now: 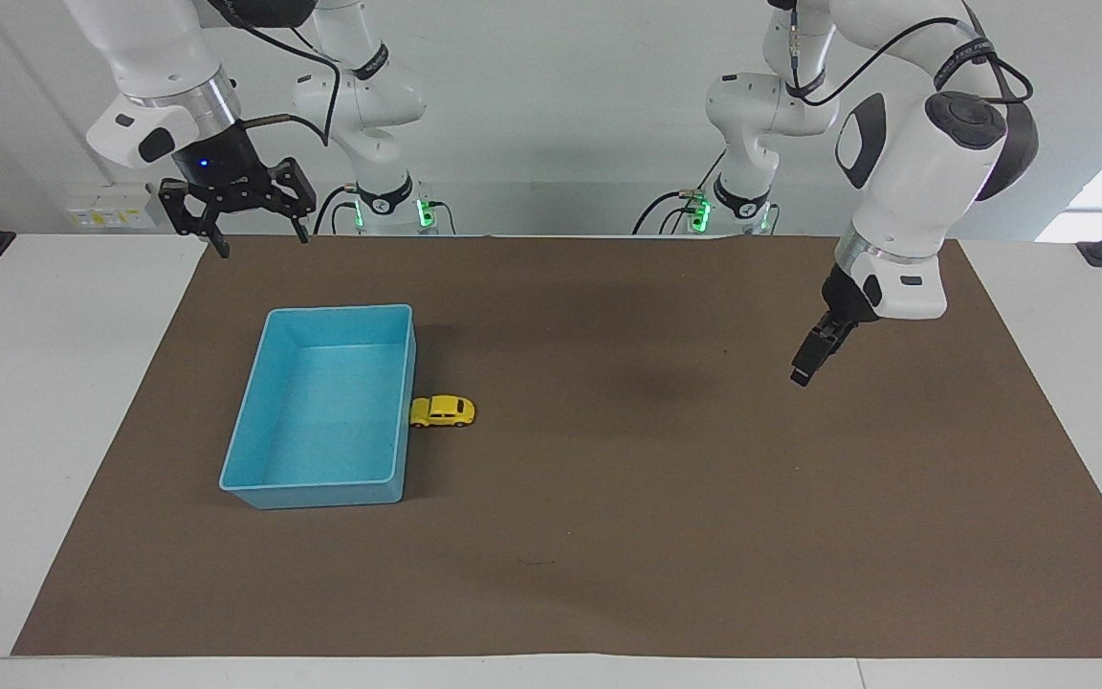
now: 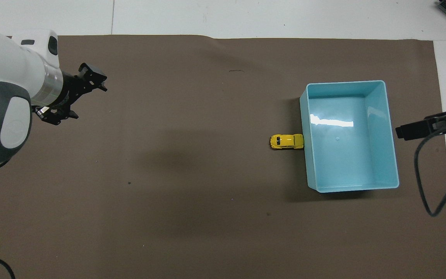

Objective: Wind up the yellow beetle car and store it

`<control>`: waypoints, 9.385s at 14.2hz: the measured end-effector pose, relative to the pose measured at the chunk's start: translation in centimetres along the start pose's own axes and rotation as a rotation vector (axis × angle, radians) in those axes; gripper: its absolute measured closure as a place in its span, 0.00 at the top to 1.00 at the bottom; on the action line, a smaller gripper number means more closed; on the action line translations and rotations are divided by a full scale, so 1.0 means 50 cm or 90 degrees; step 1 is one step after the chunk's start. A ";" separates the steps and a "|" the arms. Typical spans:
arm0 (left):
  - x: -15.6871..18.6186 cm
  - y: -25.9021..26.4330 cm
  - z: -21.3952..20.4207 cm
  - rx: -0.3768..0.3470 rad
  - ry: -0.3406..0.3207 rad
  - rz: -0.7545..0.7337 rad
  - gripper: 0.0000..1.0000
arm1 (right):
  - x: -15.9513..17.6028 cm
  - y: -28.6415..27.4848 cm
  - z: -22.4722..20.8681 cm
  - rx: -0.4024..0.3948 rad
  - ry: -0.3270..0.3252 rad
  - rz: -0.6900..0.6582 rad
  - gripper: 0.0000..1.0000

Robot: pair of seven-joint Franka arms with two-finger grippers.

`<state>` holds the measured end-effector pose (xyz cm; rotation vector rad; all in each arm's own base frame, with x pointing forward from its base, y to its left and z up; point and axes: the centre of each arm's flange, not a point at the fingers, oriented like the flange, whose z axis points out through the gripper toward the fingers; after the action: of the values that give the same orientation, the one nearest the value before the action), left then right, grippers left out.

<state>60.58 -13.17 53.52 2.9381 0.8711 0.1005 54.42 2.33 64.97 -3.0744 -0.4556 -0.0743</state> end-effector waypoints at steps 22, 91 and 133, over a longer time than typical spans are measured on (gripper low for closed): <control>0.041 -0.251 -0.216 0.017 -0.017 0.358 1.00 | 0.030 -0.186 0.006 0.001 -0.003 -0.616 1.00; 0.009 -0.264 -0.256 0.027 -0.050 0.423 1.00 | 0.125 -0.260 0.669 0.016 -0.011 -0.854 1.00; 0.009 -0.264 -0.256 0.027 -0.050 0.423 1.00 | 0.160 -0.323 0.575 0.020 -0.019 -0.854 0.49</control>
<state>52.72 -1.23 65.08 3.1069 -0.1406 0.0012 58.57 21.24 37.08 -2.1328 -2.2781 -0.0405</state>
